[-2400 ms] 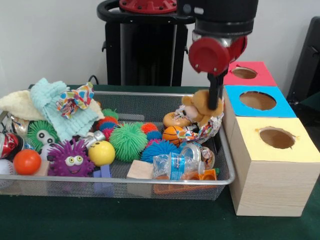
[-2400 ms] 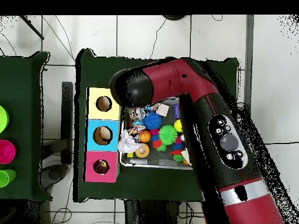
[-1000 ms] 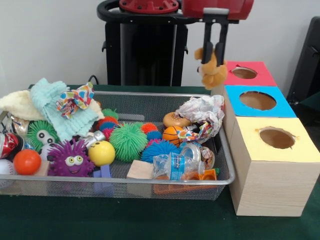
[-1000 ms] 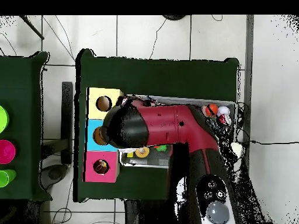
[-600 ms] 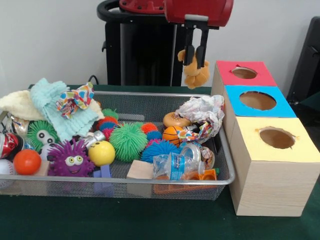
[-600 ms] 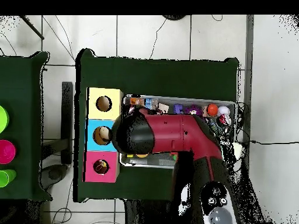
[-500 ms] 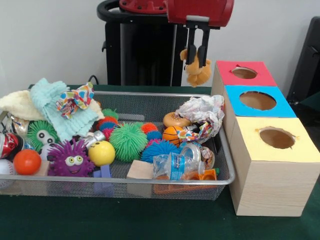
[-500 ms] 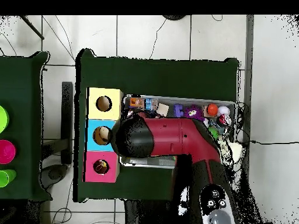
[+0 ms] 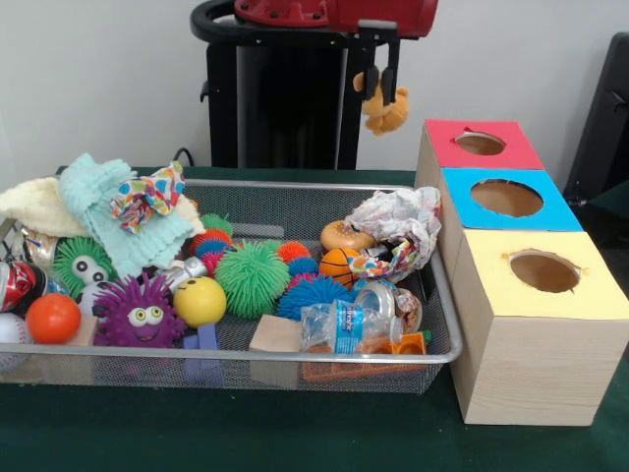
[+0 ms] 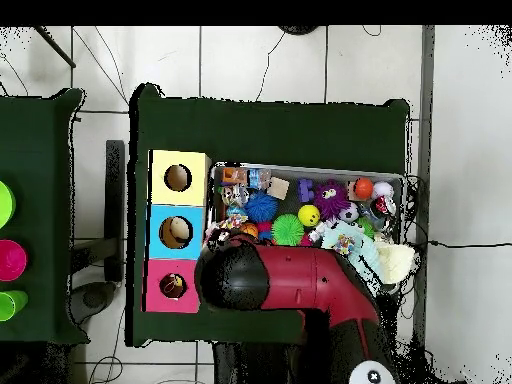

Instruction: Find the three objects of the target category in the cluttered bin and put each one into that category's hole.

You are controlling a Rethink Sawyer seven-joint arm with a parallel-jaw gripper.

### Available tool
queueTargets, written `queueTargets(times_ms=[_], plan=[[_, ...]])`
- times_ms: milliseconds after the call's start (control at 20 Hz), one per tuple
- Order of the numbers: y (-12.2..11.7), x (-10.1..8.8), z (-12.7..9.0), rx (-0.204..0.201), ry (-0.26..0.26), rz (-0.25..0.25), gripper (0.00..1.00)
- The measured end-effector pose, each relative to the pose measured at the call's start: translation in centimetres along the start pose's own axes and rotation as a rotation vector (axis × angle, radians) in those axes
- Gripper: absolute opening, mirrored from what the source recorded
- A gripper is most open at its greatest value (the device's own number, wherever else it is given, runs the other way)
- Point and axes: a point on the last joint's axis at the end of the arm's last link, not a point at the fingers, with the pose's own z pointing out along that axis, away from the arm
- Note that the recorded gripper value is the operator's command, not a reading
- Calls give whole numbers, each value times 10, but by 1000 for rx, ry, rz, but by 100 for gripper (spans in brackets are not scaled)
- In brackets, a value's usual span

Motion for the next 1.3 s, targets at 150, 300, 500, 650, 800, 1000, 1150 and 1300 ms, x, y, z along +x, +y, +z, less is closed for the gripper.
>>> queueTargets(times_ms=[150, 300, 500, 650, 800, 1000, 1150, 1300], plan=[[-5, 17, 7, 3, 32, 3, 0], [-6, 36, 16, 5, 61, -3, 0], [-5, 50, 25, 3, 61, -16, 0], [-1, 62, 33, -2, 55, -27, 0], [11, 75, 39, -7, 50, -54, 0], [32, 97, 43, -4, 63, -102, 0], [53, 118, 44, 6, 77, -155, 0], [72, 132, 44, 15, 78, -199, 0]])
